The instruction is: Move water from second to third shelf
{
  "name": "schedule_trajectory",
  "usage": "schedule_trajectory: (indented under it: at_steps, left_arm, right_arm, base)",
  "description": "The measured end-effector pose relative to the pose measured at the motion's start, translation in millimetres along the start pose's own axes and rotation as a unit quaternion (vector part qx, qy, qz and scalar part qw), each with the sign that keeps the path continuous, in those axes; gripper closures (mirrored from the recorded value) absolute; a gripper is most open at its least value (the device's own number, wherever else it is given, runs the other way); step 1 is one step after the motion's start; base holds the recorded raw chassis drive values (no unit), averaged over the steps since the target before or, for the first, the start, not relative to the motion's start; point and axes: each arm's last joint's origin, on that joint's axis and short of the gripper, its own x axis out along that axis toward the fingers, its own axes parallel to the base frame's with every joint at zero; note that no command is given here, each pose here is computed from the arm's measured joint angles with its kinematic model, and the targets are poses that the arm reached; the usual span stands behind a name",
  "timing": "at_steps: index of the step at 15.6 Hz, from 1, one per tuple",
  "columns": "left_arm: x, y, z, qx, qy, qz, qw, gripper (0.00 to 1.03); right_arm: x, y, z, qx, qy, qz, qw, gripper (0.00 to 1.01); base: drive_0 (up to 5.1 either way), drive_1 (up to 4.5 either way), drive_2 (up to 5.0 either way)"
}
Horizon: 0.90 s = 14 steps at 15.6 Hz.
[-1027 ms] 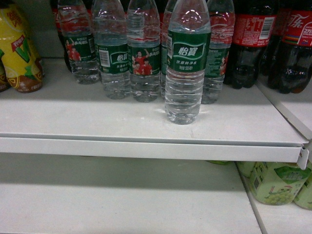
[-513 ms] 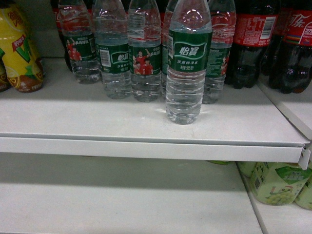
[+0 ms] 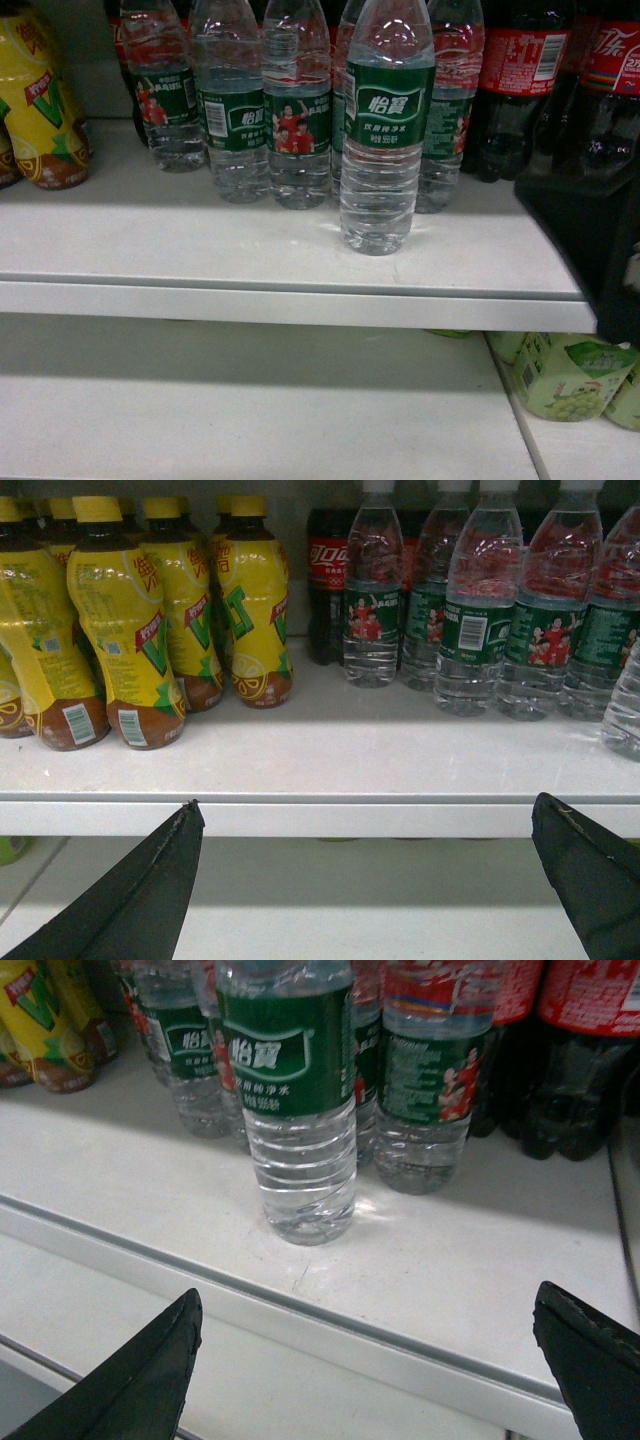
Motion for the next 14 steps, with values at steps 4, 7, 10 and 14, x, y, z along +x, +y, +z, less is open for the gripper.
schedule_trajectory:
  at_steps: [4,7,10,14]
  left_arm:
    - [0.0,0.0,0.0,0.000,0.000,0.000,1.0000,0.05]
    - [0.0,0.0,0.0,0.000,0.000,0.000,1.0000,0.05]
    - [0.0,0.0,0.0,0.000,0.000,0.000,1.0000,0.05]
    - [0.0,0.0,0.0,0.000,0.000,0.000,1.0000,0.05]
  right_arm:
    - [21.8,20.8,-12.7,0.002,0.024,0.036,0.9991,0.03]
    - [36.6,38.4,-1.5,0.022,0.013,0.063,0.9977,0.03]
    - [56.1,52.0,9.2,0.037,0.008,0.069,0.9969,0.03]
    - [84.5,58.7,26.5,0.047,0.001,0.045,0.9979,0.03]
  base:
    - [0.0,0.00,0.0]
    - [0.0,0.00,0.0]
    - [0.0,0.00,0.0]
    - [0.0,0.00,0.0]
